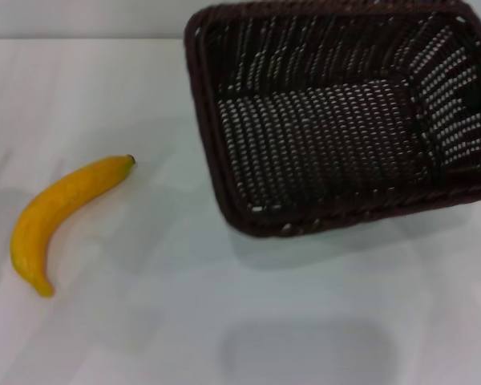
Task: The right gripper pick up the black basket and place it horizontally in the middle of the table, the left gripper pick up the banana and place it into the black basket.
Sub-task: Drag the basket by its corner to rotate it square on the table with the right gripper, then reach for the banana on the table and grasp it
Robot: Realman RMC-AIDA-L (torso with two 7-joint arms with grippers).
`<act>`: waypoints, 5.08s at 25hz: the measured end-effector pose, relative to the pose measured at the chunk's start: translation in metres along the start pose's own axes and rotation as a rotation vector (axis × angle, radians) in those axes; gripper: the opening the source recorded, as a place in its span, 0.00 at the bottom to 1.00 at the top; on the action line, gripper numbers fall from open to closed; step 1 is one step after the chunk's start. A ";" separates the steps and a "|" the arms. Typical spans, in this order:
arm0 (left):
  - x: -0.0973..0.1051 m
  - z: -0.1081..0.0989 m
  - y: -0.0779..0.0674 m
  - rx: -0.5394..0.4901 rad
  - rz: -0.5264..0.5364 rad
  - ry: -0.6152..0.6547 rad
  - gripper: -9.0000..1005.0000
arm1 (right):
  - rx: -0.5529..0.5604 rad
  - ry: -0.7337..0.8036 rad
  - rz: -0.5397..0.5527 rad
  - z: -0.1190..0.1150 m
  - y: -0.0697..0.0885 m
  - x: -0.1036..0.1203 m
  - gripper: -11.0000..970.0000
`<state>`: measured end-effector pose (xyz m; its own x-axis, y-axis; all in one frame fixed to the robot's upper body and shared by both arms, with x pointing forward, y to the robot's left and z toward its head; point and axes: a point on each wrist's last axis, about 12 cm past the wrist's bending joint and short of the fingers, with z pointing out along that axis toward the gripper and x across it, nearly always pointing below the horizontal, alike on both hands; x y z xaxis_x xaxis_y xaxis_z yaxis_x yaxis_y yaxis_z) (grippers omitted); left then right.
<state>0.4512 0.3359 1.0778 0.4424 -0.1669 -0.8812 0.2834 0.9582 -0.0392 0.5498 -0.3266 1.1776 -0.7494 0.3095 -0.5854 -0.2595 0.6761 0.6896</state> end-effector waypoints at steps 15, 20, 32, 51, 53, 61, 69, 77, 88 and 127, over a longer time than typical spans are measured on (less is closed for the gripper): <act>0.001 -0.002 0.000 -0.004 -0.002 0.008 0.87 | -0.029 0.045 -0.029 0.045 0.012 0.022 0.16; 0.001 -0.002 0.001 -0.004 -0.001 0.009 0.87 | -0.026 0.046 -0.033 0.051 0.013 0.028 0.16; 0.001 -0.002 0.001 -0.004 -0.001 0.009 0.87 | -0.027 0.064 -0.041 0.064 0.017 0.037 0.16; 0.001 -0.002 0.001 -0.002 -0.010 0.006 0.87 | 0.032 0.008 -0.056 0.063 0.011 0.033 0.19; 0.001 -0.002 0.001 -0.004 -0.009 0.006 0.87 | 0.038 0.002 -0.058 0.063 0.010 0.032 0.20; 0.000 -0.001 0.002 -0.007 -0.007 0.002 0.86 | 0.044 -0.007 -0.063 0.062 0.009 0.031 0.24; 0.000 0.001 0.002 -0.005 -0.008 0.001 0.86 | 0.049 -0.017 -0.066 0.061 0.009 0.028 0.28; 0.001 0.001 0.002 -0.009 -0.008 0.007 0.86 | 0.041 -0.023 -0.092 0.060 0.010 0.025 0.32; 0.002 0.000 0.003 -0.013 -0.007 0.013 0.86 | 0.012 -0.096 -0.149 0.051 0.011 0.016 0.58; 0.009 0.012 0.003 -0.025 -0.054 0.044 0.86 | 0.589 -0.894 -0.503 -0.025 -0.115 0.005 0.78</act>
<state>0.4662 0.3342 1.0751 0.3887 -0.2084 -0.8975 0.2843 0.9537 -0.0983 0.5606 -0.4191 1.1059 0.1097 0.1201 -0.9867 0.0921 0.9872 0.1304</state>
